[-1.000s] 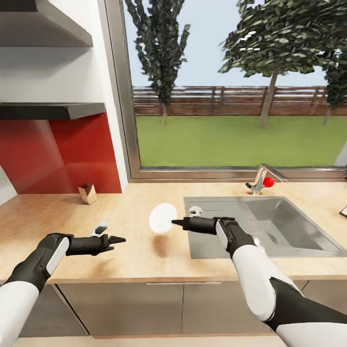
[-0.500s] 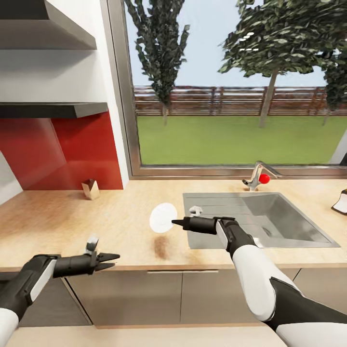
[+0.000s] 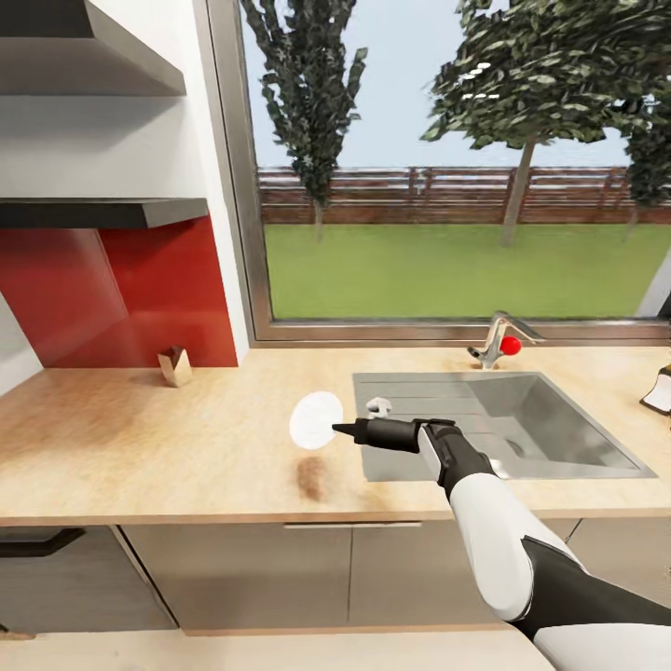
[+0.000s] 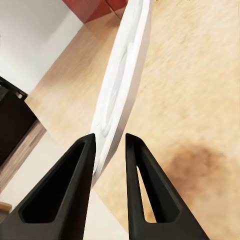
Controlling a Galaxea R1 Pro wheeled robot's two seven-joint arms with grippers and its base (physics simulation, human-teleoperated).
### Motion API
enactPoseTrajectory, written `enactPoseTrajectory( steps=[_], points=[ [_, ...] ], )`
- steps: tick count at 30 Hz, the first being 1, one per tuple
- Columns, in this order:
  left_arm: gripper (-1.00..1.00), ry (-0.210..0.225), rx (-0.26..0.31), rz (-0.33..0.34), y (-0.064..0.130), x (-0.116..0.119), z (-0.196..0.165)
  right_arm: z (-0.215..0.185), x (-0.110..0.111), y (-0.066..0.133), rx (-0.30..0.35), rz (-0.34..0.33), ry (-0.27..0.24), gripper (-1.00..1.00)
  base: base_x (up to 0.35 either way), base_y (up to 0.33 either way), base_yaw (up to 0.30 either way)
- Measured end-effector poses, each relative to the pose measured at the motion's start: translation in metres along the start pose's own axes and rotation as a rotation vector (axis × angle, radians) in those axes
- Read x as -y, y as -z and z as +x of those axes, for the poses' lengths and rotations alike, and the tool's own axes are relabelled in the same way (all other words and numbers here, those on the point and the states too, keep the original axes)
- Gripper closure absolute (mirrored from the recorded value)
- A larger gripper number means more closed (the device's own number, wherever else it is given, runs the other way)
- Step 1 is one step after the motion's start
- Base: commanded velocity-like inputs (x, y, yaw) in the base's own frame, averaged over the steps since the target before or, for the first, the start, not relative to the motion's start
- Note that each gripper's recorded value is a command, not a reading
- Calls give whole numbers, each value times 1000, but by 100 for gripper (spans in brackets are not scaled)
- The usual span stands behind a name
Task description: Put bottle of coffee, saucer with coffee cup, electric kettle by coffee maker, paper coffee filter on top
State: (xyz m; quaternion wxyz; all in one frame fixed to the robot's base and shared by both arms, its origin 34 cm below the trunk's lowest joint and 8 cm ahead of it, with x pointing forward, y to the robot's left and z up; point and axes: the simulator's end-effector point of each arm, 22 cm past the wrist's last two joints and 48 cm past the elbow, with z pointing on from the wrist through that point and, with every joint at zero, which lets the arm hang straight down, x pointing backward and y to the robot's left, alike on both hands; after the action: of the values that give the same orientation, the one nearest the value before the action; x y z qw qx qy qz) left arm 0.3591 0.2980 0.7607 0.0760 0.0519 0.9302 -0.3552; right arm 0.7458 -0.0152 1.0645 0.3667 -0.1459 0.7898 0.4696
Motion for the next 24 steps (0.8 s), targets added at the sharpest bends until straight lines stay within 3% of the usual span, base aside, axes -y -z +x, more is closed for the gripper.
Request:
enactPoseTrajectory(
  steps=[1,2,3,6,8,15,18,24],
  points=[
    [-100,5,-4,-45,-4,-12,9,0,0,0,2,-1,-2,100,0,0,-212],
    [-100,10,-6,-148,-13,-36,23,-1,0,0,5,-3,-5,100,0,0,-231],
    [-100,14,-6,-203,-17,-47,29,-1,-1,0,6,-3,-6,100,0,0,-238],
    [-100,26,-16,-324,-31,-66,45,-2,0,1,11,-4,-12,100,0,0,-255],
    [-100,41,-35,-445,-43,-81,60,-4,1,2,24,-5,-23,100,0,0,-263],
    [-100,86,-115,-783,-44,-117,111,-11,5,7,64,-7,-60,100,0,0,-266],
    [-100,93,-127,-832,-43,-119,117,-11,5,7,66,-8,-62,100,0,0,-267],
    [-100,93,-131,-833,-48,-115,119,-11,5,7,66,-9,-63,100,1,-70,-267]
  ],
)
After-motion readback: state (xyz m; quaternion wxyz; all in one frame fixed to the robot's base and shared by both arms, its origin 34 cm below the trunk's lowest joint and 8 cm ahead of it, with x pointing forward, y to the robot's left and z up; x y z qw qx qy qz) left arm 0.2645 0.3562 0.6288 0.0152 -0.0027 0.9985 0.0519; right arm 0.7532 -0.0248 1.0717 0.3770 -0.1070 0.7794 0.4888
